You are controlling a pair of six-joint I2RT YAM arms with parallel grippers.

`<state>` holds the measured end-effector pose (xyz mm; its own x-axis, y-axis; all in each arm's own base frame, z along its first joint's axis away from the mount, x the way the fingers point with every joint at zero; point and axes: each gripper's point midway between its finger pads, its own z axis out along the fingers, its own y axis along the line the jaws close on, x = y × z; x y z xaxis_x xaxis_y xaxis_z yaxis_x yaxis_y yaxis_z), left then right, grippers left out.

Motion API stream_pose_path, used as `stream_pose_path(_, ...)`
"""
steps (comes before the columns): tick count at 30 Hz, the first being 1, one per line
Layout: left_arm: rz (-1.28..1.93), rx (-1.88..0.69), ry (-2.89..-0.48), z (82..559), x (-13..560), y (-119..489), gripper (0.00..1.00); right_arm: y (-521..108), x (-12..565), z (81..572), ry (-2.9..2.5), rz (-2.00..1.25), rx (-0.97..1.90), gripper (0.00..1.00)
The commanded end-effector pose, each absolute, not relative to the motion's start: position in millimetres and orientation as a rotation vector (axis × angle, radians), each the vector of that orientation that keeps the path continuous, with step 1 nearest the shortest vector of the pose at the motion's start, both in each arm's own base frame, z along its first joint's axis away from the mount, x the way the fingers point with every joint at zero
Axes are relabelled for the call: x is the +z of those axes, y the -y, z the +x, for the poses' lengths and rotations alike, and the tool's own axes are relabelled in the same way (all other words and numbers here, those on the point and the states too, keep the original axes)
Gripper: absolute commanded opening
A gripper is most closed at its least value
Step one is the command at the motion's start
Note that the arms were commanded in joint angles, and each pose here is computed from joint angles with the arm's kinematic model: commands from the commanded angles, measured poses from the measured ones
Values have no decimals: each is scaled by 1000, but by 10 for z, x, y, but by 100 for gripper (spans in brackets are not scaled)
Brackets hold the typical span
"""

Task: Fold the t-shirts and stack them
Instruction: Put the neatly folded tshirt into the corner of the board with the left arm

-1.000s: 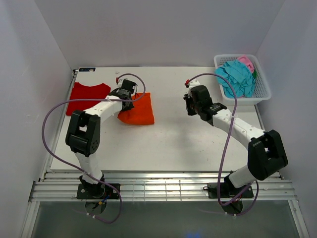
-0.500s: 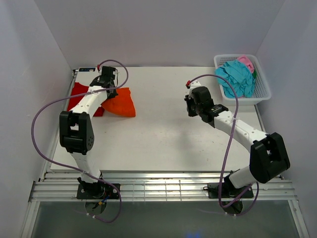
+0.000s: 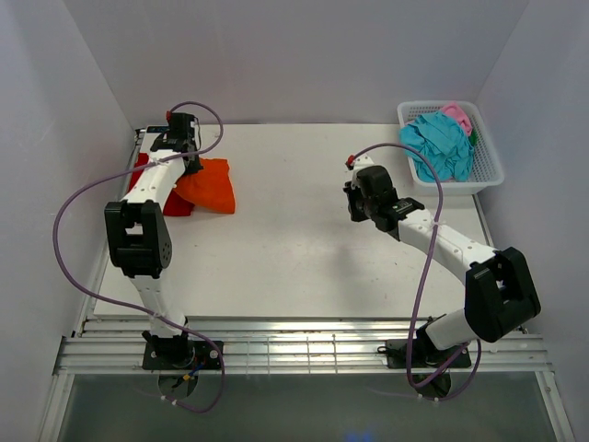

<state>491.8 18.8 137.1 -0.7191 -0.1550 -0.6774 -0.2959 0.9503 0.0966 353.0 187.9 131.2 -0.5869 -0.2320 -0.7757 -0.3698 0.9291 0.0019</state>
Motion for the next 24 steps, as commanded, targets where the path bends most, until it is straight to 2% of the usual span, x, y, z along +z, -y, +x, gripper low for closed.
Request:
stream_pose_path(1,-311,275,-2354,4923,1577,-358,0,-1882,1463,3571,-2168,-405,220,22)
stream_pose_path(11,-436,264,-2318,4786,1735,-873,0,-1883,1415,3556,-2179,-409,222,22)
stream_pose_path(24,-473,175,-2303,4972,1795,-1100,0,-1908,1362,3525,-2184,-426,239,22)
